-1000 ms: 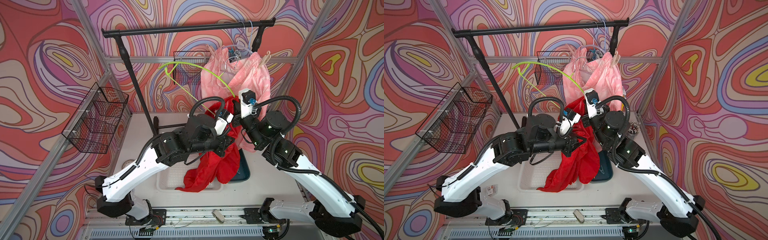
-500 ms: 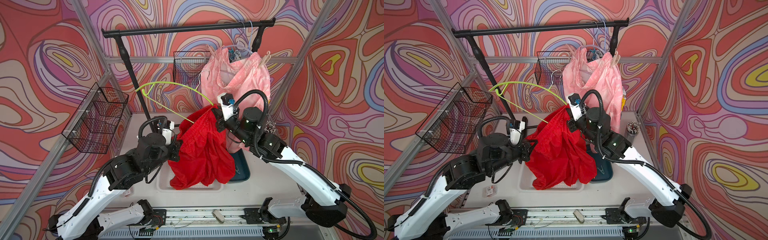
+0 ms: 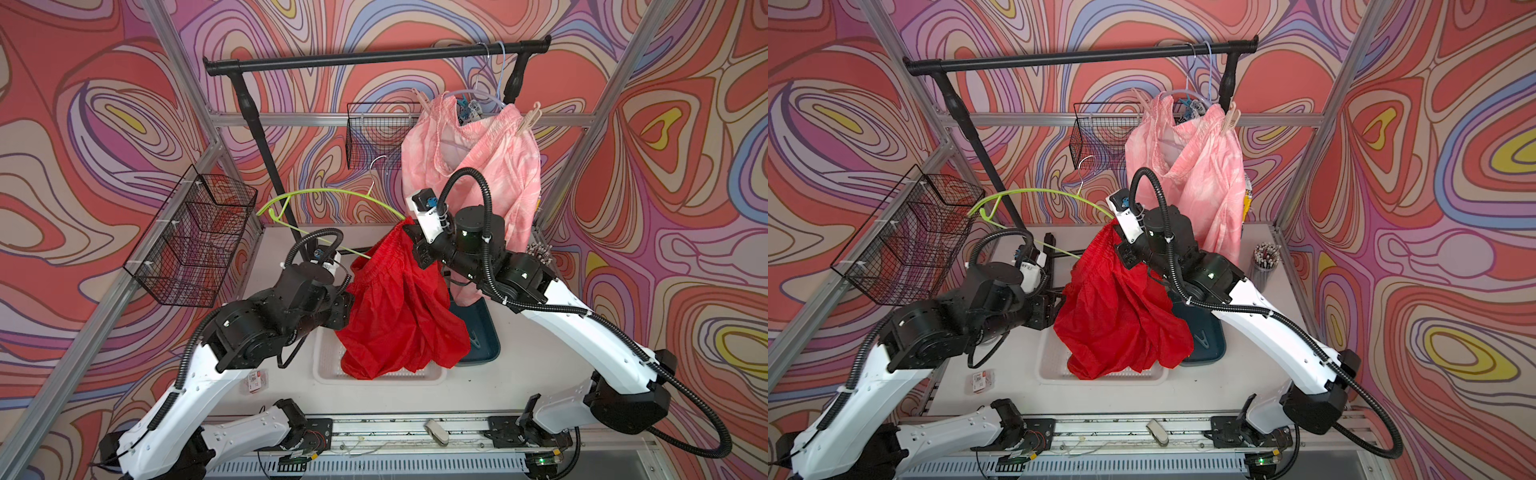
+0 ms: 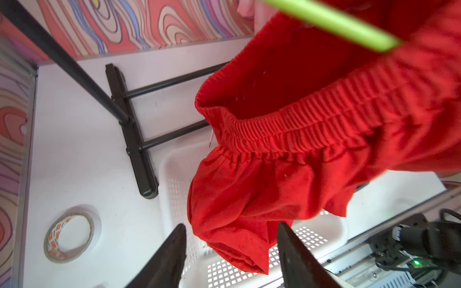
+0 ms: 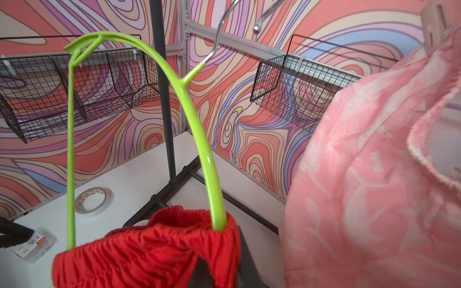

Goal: Remove the clothespins securing shorts to the hanger
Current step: Remove the shorts from the hanger, then place the shorts in the basket.

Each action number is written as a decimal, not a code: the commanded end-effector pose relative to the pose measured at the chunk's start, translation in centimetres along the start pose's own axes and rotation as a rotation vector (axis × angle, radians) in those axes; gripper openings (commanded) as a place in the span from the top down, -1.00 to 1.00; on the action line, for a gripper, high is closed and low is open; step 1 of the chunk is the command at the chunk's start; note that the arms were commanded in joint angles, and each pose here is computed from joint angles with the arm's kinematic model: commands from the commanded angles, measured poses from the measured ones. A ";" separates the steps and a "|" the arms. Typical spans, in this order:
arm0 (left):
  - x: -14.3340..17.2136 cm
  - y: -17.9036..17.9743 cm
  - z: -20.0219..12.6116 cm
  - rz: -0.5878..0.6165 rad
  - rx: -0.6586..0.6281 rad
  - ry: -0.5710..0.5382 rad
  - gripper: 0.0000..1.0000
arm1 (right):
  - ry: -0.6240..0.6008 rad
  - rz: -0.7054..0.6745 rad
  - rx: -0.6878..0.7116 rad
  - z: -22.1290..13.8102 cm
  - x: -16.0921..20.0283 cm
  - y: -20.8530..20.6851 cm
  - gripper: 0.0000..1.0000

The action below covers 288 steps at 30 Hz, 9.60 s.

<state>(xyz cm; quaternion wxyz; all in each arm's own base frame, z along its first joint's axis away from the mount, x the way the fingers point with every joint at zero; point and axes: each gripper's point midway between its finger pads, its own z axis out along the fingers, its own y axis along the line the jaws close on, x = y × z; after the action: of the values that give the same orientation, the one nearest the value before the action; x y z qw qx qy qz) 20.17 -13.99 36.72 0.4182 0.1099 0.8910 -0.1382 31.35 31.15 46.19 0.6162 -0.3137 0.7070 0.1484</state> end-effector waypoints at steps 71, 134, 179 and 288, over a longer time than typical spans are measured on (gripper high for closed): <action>-7.7 4.6 -0.9 0.268 0.383 0.042 -0.12 | 0.039 -0.729 -0.026 -6.3 -0.4 1.8 1.00; -3.1 4.9 -6.2 0.475 0.169 -0.112 1.00 | 0.180 -0.062 -0.566 0.4 0.4 7.2 0.06; -1.1 4.6 -7.5 0.533 0.045 -0.181 1.00 | -0.022 0.355 0.294 -2.8 -0.7 -1.3 1.00; -27.7 14.6 -2.5 -0.041 -0.439 -0.648 1.00 | 0.815 0.419 -0.078 4.4 30.7 8.4 1.00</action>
<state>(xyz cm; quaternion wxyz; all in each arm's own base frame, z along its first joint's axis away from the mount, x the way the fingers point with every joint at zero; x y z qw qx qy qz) 41.15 -2.13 53.68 0.6359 -0.0336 0.7708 0.0199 28.33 31.71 15.03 0.2510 -0.2117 0.9300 0.1650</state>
